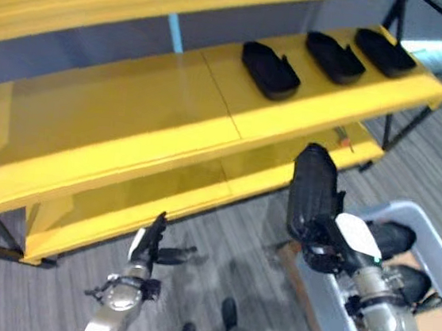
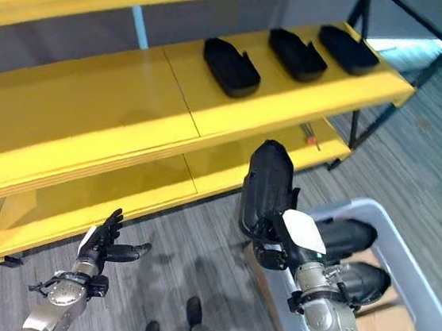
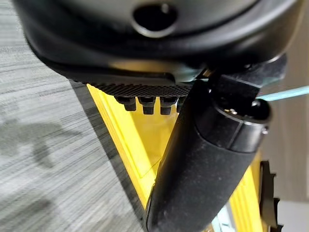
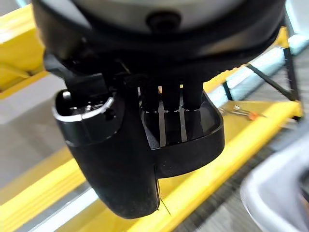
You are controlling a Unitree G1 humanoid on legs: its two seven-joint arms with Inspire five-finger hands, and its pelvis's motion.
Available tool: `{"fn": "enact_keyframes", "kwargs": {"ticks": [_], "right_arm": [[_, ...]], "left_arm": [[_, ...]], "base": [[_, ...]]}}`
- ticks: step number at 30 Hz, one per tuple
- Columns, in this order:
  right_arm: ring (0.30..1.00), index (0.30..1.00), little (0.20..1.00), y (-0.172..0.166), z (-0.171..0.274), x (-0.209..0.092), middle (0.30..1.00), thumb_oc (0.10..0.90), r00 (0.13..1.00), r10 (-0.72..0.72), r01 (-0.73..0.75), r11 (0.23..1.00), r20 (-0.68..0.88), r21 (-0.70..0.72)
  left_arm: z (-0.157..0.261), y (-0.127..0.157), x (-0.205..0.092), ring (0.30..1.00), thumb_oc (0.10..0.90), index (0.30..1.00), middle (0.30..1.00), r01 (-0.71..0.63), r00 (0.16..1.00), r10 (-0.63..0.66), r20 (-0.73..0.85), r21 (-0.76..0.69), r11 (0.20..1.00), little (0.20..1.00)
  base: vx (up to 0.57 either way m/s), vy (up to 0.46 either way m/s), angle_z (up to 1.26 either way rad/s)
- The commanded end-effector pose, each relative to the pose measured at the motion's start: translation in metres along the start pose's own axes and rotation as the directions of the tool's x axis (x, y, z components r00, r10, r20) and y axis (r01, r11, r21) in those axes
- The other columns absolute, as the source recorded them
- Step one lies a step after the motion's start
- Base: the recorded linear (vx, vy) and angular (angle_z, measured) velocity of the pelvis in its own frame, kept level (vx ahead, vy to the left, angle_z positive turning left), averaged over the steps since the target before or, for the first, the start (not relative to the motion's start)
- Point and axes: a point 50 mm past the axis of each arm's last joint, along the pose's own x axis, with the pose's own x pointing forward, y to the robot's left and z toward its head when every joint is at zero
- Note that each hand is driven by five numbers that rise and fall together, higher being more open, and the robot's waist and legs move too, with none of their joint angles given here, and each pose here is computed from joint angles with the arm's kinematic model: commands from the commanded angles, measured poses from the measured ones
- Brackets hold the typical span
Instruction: Move parts from the plastic box to the shelf.
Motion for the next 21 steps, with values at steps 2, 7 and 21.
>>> {"fn": "enact_keyframes", "kwargs": {"ticks": [2, 7, 21], "right_arm": [[0.300, 0.300, 0.300, -0.060, 0.026, 0.012, 0.300, 0.400, 0.932, -0.316, 0.317, 0.948, 0.179, 0.022], [0.300, 0.300, 0.300, -0.062, 0.025, 0.010, 0.300, 0.400, 0.929, -0.325, 0.327, 0.945, 0.178, 0.021], [0.300, 0.300, 0.300, -0.066, 0.012, 0.011, 0.300, 0.400, 0.916, -0.384, 0.387, 0.922, 0.113, -0.006]], "left_arm": [[0.029, 0.000, 0.007, 1.000, 0.900, 1.000, 1.000, 0.000, 0.988, 0.001, 0.153, -0.011, 1.000, 1.000], [0.019, 0.002, 0.001, 1.000, 0.900, 1.000, 1.000, -0.016, 0.993, 0.020, 0.119, -0.039, 0.999, 1.000], [0.017, 0.001, 0.000, 1.000, 0.900, 1.000, 1.000, -0.011, 0.993, 0.015, 0.117, -0.036, 0.999, 1.000]], "base": [[0.06, -0.127, 0.40], [0.05, -0.115, 0.14], [0.02, -0.006, 0.39]]}}
